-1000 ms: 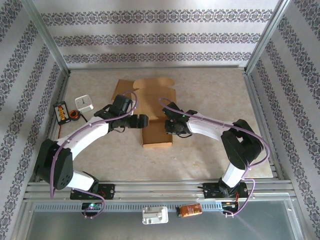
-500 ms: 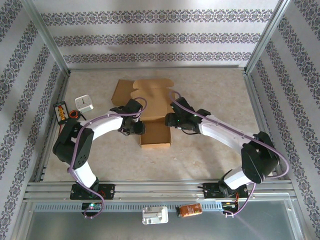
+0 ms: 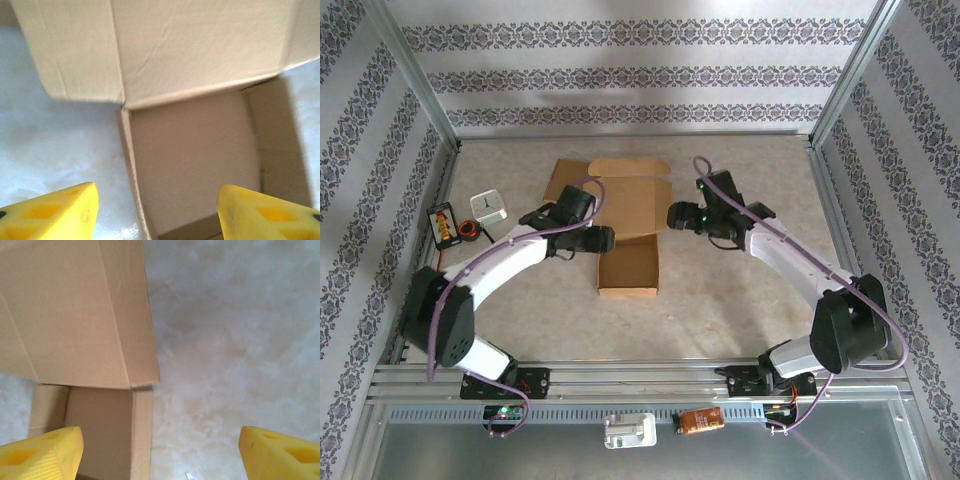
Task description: Fold the paper box
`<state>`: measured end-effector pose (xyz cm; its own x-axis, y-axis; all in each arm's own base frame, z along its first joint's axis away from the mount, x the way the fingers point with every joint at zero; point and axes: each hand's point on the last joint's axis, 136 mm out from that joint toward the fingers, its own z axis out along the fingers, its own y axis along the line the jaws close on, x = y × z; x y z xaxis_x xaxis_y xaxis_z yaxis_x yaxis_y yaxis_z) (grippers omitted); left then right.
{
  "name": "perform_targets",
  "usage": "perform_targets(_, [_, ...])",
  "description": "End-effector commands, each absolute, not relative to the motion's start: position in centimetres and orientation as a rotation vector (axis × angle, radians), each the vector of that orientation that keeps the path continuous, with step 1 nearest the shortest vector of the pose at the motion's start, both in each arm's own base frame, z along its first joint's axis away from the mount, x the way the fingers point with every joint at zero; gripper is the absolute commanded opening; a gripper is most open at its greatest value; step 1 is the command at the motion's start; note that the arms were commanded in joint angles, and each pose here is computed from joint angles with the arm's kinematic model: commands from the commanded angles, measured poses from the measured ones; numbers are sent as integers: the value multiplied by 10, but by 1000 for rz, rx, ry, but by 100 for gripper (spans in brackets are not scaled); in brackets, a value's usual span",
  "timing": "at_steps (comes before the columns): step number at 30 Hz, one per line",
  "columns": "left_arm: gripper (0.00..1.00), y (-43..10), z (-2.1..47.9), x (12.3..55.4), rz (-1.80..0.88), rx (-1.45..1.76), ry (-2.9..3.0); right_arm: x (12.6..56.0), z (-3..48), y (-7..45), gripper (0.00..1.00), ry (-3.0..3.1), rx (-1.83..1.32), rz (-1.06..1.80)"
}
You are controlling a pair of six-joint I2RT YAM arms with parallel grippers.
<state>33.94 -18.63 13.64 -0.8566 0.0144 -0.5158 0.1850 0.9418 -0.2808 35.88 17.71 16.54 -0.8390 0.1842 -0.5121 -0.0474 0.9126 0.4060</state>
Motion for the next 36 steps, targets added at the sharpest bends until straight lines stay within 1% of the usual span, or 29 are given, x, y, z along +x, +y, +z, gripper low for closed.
perform_targets(1, [66,-170,171,364,-458,136,2446,375,185,190,84,2482,-60,682])
perform_targets(4, [69,-161,183,382,-533,133,2411,398,192,193,87,2468,-100,759])
perform_targets(8, [74,-161,196,412,-726,147,2375,428,195,200,94,2475,-150,822])
perform_targets(12, [76,-154,197,440,-797,157,2372,452,188,206,94,2506,-216,803])
perform_targets(14, [77,-152,193,450,-824,171,2371,460,182,208,93,2520,-235,800])
perform_targets(17, [79,-156,185,459,-909,225,2374,468,172,213,85,2539,-243,837])
perform_targets(19, [80,-157,178,463,-934,245,2389,470,165,217,76,2555,-243,863])
perform_targets(22, [80,-158,168,469,-944,253,2407,472,155,219,65,2576,-231,883])
perform_targets(28, [80,-158,154,478,-932,256,2433,472,143,219,55,2600,-224,876])
perform_targets(31, [75,-156,149,482,-918,248,2447,471,140,219,44,2608,-223,877])
perform_targets(34, [71,-158,145,484,-937,240,2463,471,138,219,42,2610,-222,880])
perform_targets(36, [67,-159,144,484,-951,229,2468,471,138,220,41,2611,-221,883])
